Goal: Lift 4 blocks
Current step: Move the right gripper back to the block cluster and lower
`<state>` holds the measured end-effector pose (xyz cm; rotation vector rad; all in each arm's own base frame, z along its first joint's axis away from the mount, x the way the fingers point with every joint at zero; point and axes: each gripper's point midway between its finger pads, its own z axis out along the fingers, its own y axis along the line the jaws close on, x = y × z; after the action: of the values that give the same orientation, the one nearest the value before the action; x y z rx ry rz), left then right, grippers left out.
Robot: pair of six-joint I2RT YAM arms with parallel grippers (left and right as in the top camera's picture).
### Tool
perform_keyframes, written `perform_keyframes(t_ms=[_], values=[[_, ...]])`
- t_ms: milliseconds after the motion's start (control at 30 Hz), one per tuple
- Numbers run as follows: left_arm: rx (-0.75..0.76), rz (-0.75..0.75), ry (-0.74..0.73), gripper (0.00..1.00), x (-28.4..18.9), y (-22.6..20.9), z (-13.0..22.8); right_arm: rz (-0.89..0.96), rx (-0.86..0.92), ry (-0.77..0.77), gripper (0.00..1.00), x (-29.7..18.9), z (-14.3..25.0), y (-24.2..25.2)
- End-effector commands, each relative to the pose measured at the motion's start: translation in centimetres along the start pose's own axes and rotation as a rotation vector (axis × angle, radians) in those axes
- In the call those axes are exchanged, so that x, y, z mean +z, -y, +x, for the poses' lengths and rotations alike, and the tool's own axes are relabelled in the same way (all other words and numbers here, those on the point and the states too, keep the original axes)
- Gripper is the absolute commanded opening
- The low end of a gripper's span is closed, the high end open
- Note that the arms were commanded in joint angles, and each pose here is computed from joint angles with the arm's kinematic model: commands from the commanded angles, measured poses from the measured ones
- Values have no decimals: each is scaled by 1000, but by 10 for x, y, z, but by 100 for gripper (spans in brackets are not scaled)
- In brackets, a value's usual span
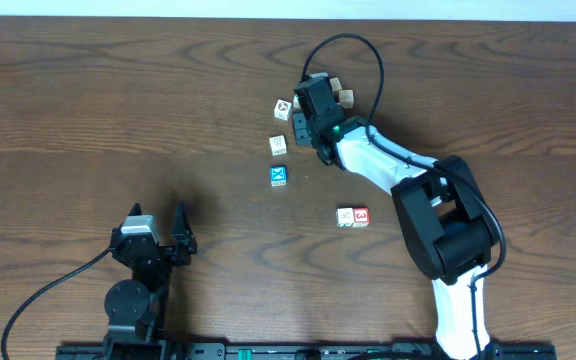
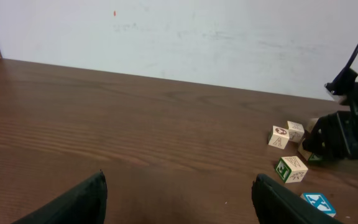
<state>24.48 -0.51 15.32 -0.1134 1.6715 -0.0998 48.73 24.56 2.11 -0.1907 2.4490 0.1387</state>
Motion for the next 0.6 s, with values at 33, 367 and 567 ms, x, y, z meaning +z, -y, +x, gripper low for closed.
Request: perform_keyframes(t_ms=[33,367,567], values=[[3,-43,-46,75,1,-9,16,17,-9,23,46,8,-4,1],[3,-43,-46,75,1,-9,16,11,-9,38,32,7,-8,-1],[3,-43,-46,75,1,-9,16,6,-10,37,25,6,-9,-2]])
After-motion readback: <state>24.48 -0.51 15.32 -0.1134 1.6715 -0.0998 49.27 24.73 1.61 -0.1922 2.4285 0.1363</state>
